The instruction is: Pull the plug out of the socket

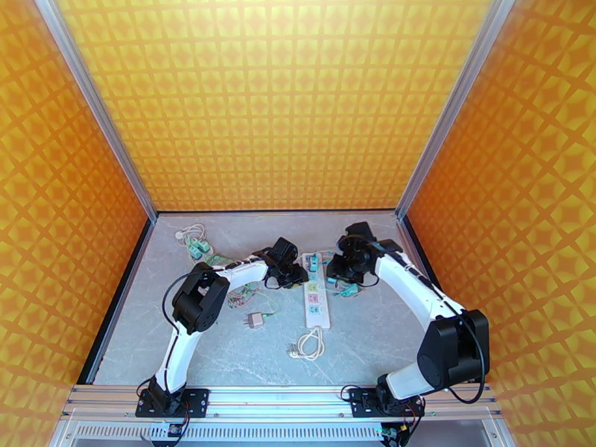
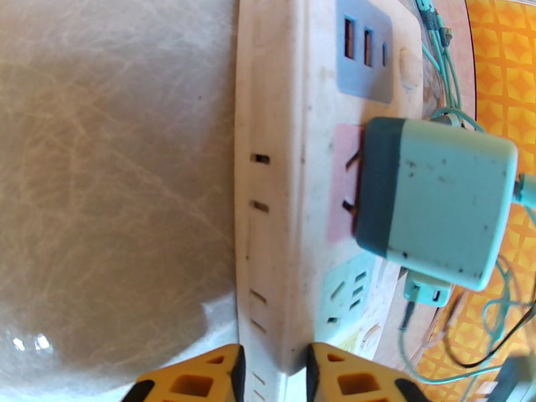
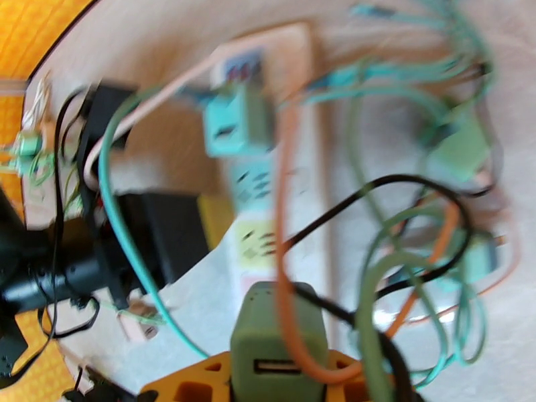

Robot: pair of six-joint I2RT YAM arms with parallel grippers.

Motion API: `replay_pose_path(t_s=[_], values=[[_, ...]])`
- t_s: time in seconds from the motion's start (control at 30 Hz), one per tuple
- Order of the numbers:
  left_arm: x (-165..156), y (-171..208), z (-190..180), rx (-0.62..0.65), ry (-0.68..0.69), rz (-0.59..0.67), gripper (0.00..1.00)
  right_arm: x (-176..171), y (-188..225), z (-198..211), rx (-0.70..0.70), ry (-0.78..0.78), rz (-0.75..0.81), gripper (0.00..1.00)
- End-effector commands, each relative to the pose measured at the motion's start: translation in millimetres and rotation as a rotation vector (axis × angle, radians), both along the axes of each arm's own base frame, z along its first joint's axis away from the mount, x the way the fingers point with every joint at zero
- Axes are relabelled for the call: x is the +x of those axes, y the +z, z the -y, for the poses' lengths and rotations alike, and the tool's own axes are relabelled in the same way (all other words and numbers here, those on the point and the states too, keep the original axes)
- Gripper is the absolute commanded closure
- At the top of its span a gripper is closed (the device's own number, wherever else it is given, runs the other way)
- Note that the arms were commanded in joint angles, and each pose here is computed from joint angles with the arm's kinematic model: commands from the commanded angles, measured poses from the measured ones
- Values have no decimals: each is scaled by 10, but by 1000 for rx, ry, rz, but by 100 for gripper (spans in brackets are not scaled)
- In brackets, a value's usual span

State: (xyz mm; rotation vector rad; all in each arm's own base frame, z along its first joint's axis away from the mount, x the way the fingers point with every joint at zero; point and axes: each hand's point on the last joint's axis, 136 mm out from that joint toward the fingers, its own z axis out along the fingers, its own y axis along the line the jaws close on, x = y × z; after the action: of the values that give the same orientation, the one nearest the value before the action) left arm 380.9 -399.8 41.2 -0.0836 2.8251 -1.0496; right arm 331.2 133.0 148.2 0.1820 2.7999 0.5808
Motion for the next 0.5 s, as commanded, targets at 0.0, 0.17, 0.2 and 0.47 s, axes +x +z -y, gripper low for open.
replay_pose_path(t_s=[0.0,0.17,0.2,0.47], values=[[-221,-424,-293,150,6,-124,69,44,140,-143,74,22,43,73],[-228,-441,-301,154,4,-128,69,124,509,-65,18,41,117,73],[-231,-433,-299,153,4,-127,69,152,583,-34,0,34,133,73],[-241,-436,-307,152,4,-129,69,442,1292,68,20,-12,292,74]])
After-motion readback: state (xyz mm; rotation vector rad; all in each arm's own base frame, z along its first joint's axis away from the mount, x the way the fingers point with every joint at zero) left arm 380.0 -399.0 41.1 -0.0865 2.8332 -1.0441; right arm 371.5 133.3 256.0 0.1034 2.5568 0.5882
